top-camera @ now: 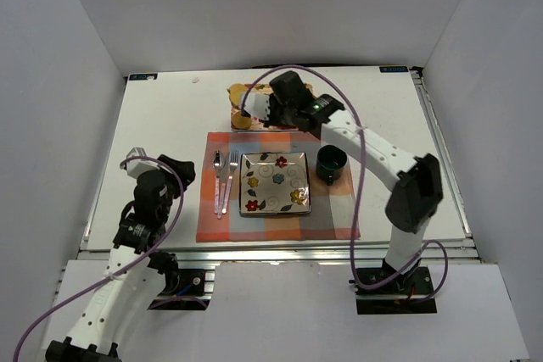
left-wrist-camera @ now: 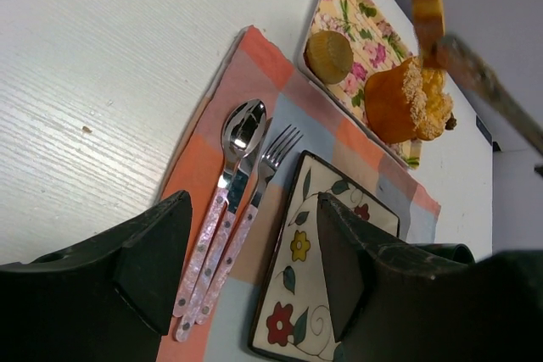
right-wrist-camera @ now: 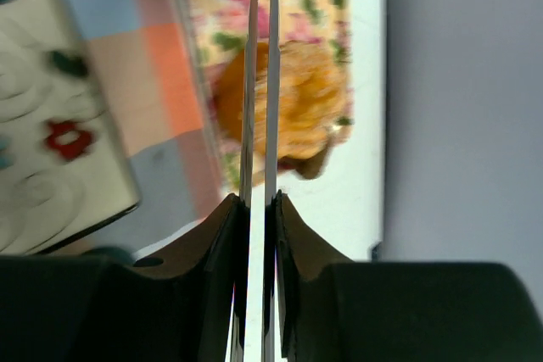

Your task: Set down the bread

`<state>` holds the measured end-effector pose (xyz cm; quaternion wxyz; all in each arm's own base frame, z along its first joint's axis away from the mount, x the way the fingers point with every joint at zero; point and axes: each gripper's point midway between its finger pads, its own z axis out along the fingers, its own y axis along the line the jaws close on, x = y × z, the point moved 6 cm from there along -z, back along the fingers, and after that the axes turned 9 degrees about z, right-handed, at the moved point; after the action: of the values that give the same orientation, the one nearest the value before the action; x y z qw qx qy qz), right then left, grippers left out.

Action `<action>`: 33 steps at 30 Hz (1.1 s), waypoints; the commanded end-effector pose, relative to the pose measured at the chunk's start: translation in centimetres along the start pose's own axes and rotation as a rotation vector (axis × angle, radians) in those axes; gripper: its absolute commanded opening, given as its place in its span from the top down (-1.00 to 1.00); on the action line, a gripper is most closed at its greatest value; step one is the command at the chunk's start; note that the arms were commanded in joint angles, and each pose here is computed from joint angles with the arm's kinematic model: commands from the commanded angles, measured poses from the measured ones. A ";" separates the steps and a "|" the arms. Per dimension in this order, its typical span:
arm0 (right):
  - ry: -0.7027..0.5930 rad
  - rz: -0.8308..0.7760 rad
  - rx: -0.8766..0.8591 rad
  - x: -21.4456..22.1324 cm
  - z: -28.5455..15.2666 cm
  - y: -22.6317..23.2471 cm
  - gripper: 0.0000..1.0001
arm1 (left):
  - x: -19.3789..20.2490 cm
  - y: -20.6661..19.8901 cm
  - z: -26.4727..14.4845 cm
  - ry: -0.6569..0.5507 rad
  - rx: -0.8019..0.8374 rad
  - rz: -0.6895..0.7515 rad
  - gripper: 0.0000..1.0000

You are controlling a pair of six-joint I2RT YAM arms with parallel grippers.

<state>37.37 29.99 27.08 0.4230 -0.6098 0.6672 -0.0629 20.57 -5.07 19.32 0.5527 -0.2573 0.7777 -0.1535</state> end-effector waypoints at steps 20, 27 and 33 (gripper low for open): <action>-0.032 -0.048 -0.359 10.6 -12.8 13.0 1.00 | -1.2 -1.0 0.0 -0.009 0.020 0.034 -0.40; 0.030 -0.062 -0.407 12.3 -12.1 14.6 0.80 | -1.2 -0.7 -0.4 -0.018 0.018 0.027 -0.41; -0.005 -0.065 -0.414 11.9 -12.9 14.5 0.22 | -1.2 -0.6 -0.4 -0.020 0.016 0.024 -0.41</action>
<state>19.68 17.65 19.57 0.2689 -0.7013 0.6577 0.0572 20.62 -5.09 19.68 0.5545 -0.2446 0.7814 -0.1488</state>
